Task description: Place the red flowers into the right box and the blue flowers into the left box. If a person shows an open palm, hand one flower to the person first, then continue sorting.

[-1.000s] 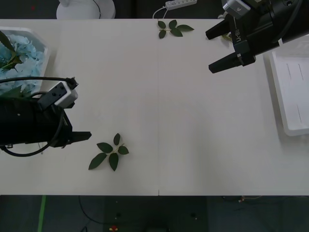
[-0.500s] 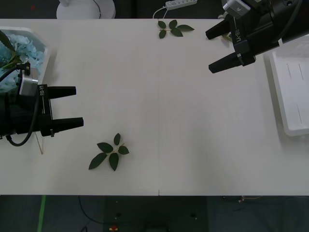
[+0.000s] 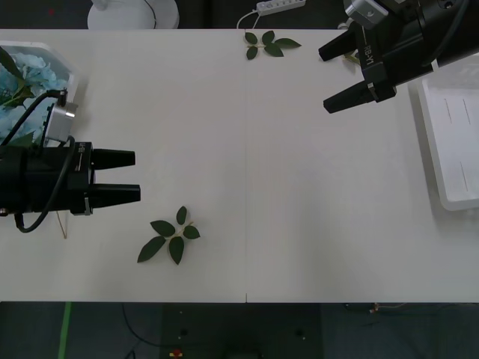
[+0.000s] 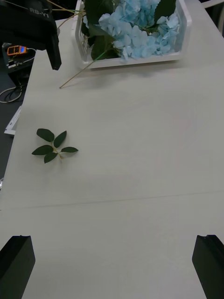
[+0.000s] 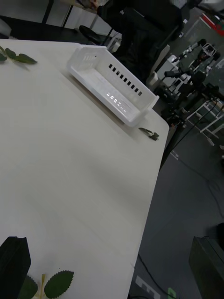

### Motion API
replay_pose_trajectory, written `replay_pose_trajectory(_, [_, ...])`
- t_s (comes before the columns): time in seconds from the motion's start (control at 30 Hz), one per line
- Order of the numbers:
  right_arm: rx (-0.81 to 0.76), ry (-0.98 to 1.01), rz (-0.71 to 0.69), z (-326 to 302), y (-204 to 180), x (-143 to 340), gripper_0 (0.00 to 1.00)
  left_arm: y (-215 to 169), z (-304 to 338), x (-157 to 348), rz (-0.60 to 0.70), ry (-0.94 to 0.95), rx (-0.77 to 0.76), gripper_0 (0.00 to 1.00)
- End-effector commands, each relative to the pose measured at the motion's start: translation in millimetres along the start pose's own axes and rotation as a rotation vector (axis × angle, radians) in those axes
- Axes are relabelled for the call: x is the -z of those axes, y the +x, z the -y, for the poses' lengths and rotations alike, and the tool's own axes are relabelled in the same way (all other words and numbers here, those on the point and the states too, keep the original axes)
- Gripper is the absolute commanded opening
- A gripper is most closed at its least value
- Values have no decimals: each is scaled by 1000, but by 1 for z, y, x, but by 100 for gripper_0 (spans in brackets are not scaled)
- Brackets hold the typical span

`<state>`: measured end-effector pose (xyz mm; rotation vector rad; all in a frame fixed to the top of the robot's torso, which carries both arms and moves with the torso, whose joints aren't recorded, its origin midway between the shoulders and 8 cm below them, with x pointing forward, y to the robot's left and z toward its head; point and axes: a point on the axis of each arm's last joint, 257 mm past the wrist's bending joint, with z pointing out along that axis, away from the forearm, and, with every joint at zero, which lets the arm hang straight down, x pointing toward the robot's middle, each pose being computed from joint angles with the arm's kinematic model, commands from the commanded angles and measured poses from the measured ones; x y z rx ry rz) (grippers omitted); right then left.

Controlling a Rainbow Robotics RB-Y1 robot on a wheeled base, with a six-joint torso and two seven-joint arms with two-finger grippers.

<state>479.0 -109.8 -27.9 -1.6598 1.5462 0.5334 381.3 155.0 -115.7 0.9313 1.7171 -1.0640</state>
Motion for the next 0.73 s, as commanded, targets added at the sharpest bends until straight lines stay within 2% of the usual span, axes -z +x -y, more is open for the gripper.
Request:
replay_pose_trajectory(0.03, [68,36,-7,10,-21,16,100,-57,12,-8,70,30,-101,100])
replay_pose_trajectory(0.23, [68,36,-7,10,-21,16,100,-82,23,-14,114,31,-142,100])
replay_pose_trajectory(0.73, [68,36,-7,10,-21,16,100,-82,22,-14,116,25,-144,100])
